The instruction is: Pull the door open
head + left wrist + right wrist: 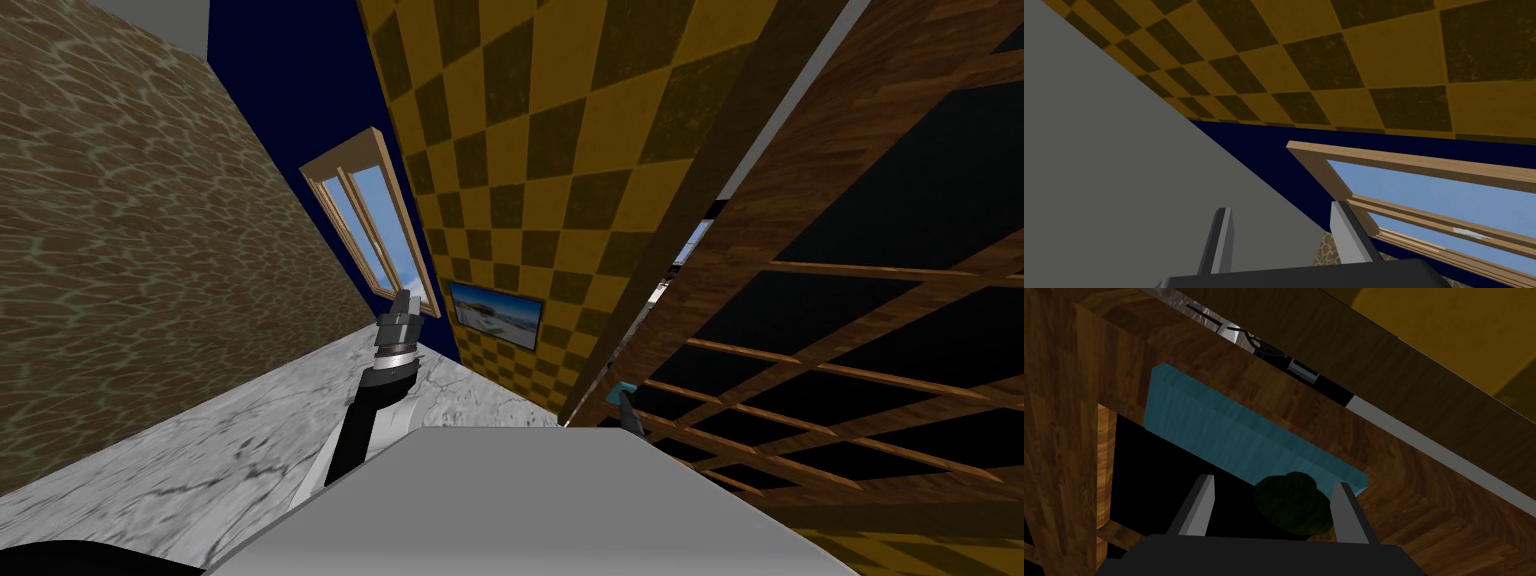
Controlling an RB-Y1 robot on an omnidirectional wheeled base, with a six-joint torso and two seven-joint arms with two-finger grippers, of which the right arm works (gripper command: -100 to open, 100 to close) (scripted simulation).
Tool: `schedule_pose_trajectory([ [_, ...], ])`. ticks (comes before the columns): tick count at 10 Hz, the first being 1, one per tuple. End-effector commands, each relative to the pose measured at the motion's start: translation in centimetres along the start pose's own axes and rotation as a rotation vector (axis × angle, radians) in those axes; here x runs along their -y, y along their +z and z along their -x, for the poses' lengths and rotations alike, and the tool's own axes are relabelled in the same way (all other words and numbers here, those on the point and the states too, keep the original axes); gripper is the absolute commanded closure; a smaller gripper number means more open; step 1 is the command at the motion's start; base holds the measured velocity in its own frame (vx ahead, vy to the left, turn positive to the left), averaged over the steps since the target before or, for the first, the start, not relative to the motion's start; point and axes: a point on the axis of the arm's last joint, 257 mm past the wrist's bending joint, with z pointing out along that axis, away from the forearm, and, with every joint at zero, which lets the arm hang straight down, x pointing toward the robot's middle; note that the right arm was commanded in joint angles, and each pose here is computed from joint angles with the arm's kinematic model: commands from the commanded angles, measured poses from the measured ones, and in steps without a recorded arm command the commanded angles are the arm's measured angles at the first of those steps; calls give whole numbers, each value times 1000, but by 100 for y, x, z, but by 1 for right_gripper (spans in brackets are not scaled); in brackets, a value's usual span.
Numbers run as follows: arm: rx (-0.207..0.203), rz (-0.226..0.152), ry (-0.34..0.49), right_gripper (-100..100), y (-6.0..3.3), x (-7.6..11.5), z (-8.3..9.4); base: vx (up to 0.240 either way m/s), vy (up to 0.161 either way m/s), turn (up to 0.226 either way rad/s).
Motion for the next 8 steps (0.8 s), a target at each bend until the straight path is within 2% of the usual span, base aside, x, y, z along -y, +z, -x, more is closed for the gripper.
schedule_pose_trajectory([
  [1,33,-23,-10,100,-3,96,242,-7,-3,-5],
  [5,33,-23,-10,100,-3,96,242,-1,7,-15],
  [8,40,-15,81,100,-4,81,264,-56,-23,112],
])
